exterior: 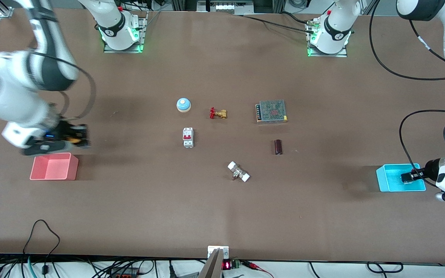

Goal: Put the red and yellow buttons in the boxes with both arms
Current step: 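Carry red with the left gripper to cyan while the right gripper carries yellow, then open the left gripper over the cyan box while the right gripper lowers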

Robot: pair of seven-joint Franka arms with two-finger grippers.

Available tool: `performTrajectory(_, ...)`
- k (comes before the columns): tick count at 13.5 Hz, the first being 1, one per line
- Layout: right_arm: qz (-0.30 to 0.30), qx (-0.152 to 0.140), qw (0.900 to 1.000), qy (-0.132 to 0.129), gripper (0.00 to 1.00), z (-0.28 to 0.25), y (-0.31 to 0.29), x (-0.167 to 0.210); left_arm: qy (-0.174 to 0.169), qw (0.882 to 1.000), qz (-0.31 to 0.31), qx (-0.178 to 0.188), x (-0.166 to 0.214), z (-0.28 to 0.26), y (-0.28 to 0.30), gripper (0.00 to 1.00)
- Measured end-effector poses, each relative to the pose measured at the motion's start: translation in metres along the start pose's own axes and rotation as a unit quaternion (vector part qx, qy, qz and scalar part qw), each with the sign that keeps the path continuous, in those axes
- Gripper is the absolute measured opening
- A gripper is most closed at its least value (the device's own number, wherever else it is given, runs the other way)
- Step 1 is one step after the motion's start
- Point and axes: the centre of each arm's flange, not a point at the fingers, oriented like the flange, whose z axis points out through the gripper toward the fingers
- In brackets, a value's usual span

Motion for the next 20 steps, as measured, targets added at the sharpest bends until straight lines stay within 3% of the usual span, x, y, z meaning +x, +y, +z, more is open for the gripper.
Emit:
performTrajectory(5, -0.034, -0.006, 0.999, 0.001, 0.41, 0.042, 0.111, -0.017, -0.007, 1.0, 0.01, -0.001, 0.003, 0.027, -0.001, 0.43)
performTrajectory(12, -0.024, -0.014, 0.999, 0.029, 0.41, 0.113, 0.145, -0.001, -0.007, 1.0, 0.025, -0.002, 0.01, 0.043, -0.01, 0.47)
performTrajectory(15, -0.018, -0.012, 0.999, 0.027, 0.41, 0.135, 0.158, -0.001, -0.008, 1.0, 0.029, -0.002, 0.01, 0.047, -0.011, 0.59)
performTrajectory(17, -0.022, -0.009, 0.999, 0.024, 0.41, 0.148, 0.161, -0.002, -0.007, 1.0, 0.03, -0.002, 0.011, 0.046, -0.011, 0.62)
performTrajectory(20, -0.022, -0.006, 1.0, 0.019, 0.41, 0.159, 0.16, -0.002, -0.002, 1.0, 0.031, -0.002, 0.013, 0.041, -0.01, 0.86)
